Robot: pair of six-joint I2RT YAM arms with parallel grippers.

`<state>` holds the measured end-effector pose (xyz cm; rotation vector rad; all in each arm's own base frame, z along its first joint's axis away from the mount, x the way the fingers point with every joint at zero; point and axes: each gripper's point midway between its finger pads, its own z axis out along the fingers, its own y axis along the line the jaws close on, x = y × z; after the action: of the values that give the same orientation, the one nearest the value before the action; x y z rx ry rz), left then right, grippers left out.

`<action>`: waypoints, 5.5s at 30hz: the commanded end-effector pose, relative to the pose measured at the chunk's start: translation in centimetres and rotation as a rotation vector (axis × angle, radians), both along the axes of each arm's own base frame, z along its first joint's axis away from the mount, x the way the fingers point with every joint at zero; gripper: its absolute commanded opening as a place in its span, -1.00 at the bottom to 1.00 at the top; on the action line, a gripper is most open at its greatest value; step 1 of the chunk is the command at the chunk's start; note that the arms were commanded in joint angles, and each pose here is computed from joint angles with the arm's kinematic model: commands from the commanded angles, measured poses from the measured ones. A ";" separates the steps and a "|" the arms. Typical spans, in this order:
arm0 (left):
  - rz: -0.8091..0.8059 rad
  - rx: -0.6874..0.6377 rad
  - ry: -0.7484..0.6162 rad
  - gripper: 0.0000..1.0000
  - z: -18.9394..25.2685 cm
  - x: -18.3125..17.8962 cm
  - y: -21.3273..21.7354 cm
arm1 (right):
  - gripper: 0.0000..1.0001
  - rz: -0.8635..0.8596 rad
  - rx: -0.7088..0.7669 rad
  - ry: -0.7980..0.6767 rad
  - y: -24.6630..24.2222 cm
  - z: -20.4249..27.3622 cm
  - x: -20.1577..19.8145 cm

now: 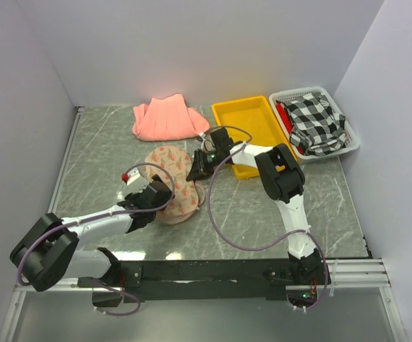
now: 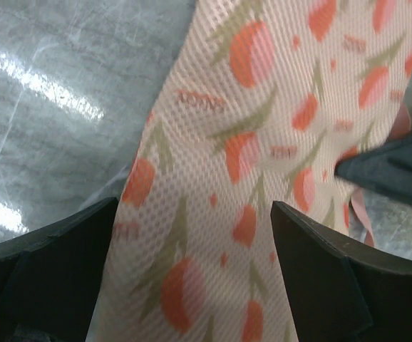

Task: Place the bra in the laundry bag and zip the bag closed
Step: Adjust the laundry bag at the center of the board, then zip the zipper on the laundry bag.

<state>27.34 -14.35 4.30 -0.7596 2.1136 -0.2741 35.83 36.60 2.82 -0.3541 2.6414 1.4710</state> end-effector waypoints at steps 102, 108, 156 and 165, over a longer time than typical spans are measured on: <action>-0.166 -0.054 -0.304 0.49 7.6 -3.0 -4.8 | -0.91 -0.458 0.054 0.094 2.8 9.6 -0.1; -0.159 -0.039 -0.285 0.24 7.0 -2.3 -5.3 | -0.90 -0.452 0.061 0.084 2.8 10.3 -0.3; -0.194 -0.002 -0.248 -0.89 6.3 1.2 -6.5 | -0.82 -0.435 0.074 0.086 2.6 10.7 -0.5; -0.223 -0.006 -0.252 -0.98 6.4 1.1 -7.0 | -0.81 -0.444 0.075 0.089 2.3 10.5 -0.1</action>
<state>27.45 -19.55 8.31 -0.4785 2.0027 -0.3813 35.29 38.44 9.67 0.3592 2.5854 1.3661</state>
